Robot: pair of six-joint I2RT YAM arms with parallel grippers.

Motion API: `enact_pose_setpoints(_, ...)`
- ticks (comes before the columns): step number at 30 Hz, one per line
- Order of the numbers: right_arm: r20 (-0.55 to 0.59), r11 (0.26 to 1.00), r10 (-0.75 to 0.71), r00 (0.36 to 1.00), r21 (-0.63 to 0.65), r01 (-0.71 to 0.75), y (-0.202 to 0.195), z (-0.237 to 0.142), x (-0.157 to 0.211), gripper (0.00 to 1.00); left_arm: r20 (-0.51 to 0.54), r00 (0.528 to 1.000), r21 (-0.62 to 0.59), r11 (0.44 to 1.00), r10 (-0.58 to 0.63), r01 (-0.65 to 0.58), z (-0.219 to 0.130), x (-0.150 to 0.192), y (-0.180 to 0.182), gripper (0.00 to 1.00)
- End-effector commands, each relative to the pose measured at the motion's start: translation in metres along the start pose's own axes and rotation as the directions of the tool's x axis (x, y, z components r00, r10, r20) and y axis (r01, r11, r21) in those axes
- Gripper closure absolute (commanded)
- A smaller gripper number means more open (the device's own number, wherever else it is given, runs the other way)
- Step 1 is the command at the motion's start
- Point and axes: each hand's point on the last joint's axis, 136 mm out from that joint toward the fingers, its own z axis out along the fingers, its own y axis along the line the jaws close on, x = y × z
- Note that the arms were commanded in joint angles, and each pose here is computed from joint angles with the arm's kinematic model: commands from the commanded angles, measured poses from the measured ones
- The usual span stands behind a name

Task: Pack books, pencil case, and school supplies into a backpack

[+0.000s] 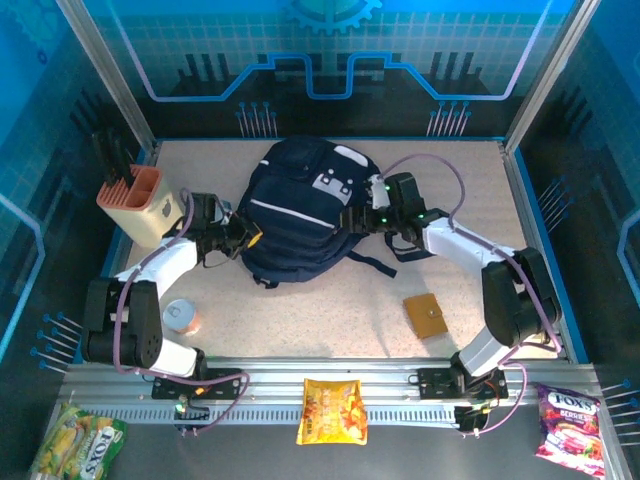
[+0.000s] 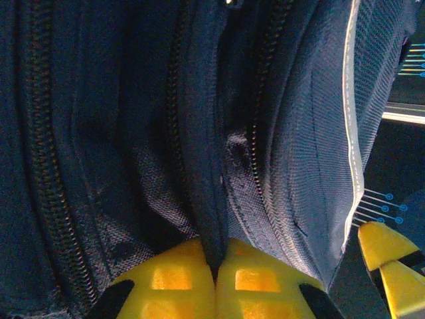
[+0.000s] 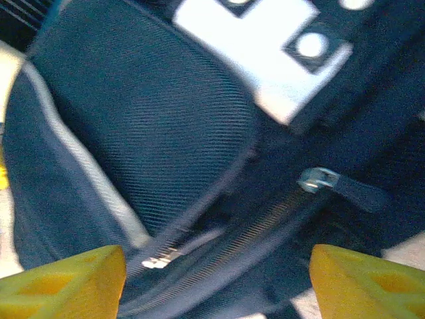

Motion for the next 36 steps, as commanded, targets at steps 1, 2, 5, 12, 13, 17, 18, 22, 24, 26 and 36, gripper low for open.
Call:
enact_pose_setpoints(1,0.008,0.995,0.009,1.000,-0.102,-0.008,0.029,0.014,-0.009,0.25,-0.017,1.000,0.017,1.000,0.009,-0.009,-0.002,0.010,-0.005,1.00)
enact_pose_setpoints(2,0.000,0.995,0.015,1.000,-0.102,-0.014,0.030,0.021,-0.010,0.24,-0.018,1.000,0.016,1.000,0.008,-0.007,-0.001,0.011,-0.005,1.00)
enact_pose_setpoints(5,-0.006,0.997,0.048,0.999,-0.061,-0.048,0.021,0.035,-0.013,0.23,-0.020,1.000,0.022,1.000,0.005,-0.004,0.000,0.012,-0.005,1.00)
enact_pose_setpoints(12,-0.066,0.992,0.051,0.997,-0.108,-0.058,0.025,0.054,-0.005,0.21,-0.032,0.999,0.028,1.000,0.006,-0.005,0.004,0.013,-0.007,1.00)
enact_pose_setpoints(13,-0.081,0.990,0.045,0.996,-0.128,-0.055,0.030,0.055,-0.002,0.21,-0.032,0.999,0.030,1.000,0.007,-0.007,0.004,0.013,-0.008,1.00)
enact_pose_setpoints(17,-0.139,0.976,-0.005,0.990,-0.216,-0.026,0.051,0.049,0.020,0.21,-0.034,0.999,0.037,0.999,0.009,-0.007,0.006,0.012,-0.010,1.00)
enact_pose_setpoints(18,-0.148,0.975,-0.018,0.989,-0.224,-0.015,0.052,0.046,0.028,0.21,-0.035,0.999,0.037,0.999,0.009,-0.007,0.006,0.012,-0.011,1.00)
enact_pose_setpoints(22,-0.180,0.964,-0.068,0.981,-0.265,0.018,0.059,0.032,0.051,0.22,-0.032,0.999,0.041,0.999,0.015,-0.014,0.006,0.009,-0.015,1.00)
enact_pose_setpoints(24,-0.182,0.956,-0.103,0.978,-0.290,0.046,0.064,0.025,0.058,0.22,-0.029,0.999,0.045,0.999,0.019,-0.018,0.005,0.007,-0.018,1.00)
enact_pose_setpoints(26,-0.179,0.947,-0.146,0.973,-0.308,0.086,0.068,0.020,0.063,0.24,-0.028,0.999,0.045,0.999,0.020,-0.019,0.006,0.007,-0.018,1.00)
enact_pose_setpoints(36,-0.184,0.958,-0.257,0.949,-0.180,0.224,0.044,0.025,0.060,0.40,-0.027,0.999,0.044,0.999,0.026,-0.025,0.004,0.006,-0.020,1.00)
